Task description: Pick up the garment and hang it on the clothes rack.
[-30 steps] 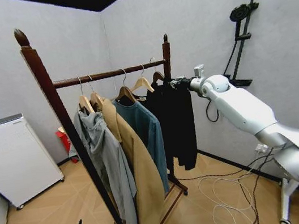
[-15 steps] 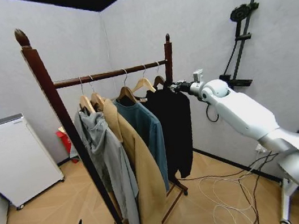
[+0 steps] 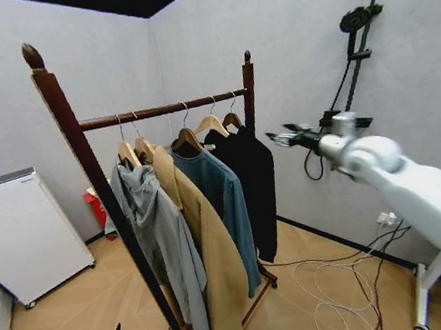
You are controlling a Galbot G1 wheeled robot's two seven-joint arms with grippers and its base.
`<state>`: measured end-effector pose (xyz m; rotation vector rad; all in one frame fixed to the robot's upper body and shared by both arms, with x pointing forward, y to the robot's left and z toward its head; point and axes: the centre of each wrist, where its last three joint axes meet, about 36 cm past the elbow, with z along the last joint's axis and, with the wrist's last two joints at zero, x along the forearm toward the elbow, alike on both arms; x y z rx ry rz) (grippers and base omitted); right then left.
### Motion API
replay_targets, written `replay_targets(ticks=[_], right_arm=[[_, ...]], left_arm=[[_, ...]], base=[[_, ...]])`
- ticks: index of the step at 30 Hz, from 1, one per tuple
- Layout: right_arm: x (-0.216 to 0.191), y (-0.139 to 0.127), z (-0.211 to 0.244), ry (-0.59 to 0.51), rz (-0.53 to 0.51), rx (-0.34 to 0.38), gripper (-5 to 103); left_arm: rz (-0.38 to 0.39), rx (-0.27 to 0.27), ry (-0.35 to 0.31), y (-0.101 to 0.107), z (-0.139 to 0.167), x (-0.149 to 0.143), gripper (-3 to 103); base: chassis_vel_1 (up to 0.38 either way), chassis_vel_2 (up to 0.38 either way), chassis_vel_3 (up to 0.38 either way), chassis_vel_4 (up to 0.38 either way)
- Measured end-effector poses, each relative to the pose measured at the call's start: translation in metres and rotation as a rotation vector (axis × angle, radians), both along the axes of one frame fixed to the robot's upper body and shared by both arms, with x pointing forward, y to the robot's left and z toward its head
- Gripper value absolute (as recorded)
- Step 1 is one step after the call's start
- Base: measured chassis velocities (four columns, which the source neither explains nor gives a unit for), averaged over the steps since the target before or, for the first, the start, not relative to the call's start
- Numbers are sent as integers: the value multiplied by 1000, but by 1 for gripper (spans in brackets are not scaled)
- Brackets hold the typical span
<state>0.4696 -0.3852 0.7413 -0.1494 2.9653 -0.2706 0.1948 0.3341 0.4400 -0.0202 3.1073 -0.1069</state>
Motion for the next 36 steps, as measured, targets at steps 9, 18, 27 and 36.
replay_targets(ticks=[9, 18, 27, 36], right_arm=[[-130, 0, -86, 111, -297, 71, 100], [-187, 13, -187, 134, -453, 74, 100], [-198, 26, -224, 133, -514, 110, 100], [-198, 32, -236, 125, -520, 94, 100]], left_arm=[[0, 0, 0, 0, 0, 0, 100], [0, 0, 0, 0, 0, 0, 100], [0, 0, 0, 0, 0, 0, 100], [0, 0, 0, 0, 0, 0, 100]], base=[[0, 0, 0, 0], [0, 0, 0, 0], [0, 0, 0, 0], [0, 0, 0, 0]])
